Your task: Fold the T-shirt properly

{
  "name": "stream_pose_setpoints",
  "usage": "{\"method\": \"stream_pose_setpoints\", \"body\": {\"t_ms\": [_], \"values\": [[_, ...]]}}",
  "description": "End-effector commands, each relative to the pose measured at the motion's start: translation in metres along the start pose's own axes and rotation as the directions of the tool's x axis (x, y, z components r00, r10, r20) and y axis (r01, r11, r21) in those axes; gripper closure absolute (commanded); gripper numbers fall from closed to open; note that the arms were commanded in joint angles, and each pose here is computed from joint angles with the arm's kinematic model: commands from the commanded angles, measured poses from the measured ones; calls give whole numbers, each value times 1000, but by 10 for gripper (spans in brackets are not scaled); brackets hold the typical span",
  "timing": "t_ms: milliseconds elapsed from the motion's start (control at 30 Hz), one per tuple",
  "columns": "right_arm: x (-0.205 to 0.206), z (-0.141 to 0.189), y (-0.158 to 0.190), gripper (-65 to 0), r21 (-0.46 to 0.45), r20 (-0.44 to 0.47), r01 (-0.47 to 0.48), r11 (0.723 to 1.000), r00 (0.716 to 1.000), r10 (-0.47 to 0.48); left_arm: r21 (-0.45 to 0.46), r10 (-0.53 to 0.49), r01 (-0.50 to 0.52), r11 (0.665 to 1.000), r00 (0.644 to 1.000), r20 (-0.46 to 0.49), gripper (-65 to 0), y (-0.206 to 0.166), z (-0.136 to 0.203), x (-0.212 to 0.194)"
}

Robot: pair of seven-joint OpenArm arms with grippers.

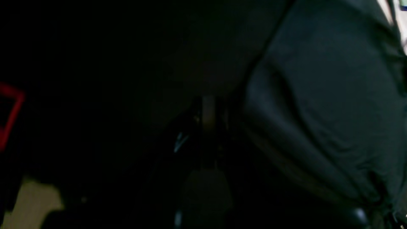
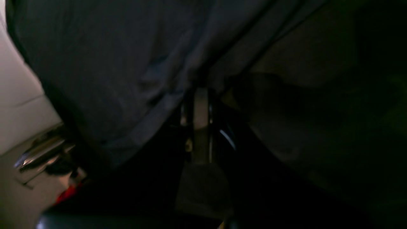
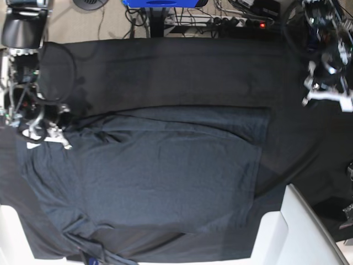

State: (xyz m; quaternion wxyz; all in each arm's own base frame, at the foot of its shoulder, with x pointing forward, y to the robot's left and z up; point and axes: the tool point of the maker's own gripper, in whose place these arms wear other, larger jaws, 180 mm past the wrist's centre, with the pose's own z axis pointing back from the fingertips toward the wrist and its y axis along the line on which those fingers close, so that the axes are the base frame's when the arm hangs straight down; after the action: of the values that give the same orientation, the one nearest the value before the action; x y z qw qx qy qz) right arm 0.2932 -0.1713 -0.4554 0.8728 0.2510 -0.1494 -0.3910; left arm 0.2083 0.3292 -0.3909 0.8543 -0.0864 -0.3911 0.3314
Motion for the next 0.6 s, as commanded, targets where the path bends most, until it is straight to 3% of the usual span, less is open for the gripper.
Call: {"method": "stream_pose_setpoints", "body": {"t_ms": [0,300,567], "values": [[6,3,12,-2,29,12,-6,1000,1000,6,-18,-13,14,1000,999,40,0,-4,4,14],[-13,-22,9,-3,14,-64,69,998,996,-68,35,-16,15,999,999,28,0,19,16,8],[4,-27,30,-2,39,-62,76,996,995,-74,48,-26,25,999,999,18,0,25,18,7]]}}
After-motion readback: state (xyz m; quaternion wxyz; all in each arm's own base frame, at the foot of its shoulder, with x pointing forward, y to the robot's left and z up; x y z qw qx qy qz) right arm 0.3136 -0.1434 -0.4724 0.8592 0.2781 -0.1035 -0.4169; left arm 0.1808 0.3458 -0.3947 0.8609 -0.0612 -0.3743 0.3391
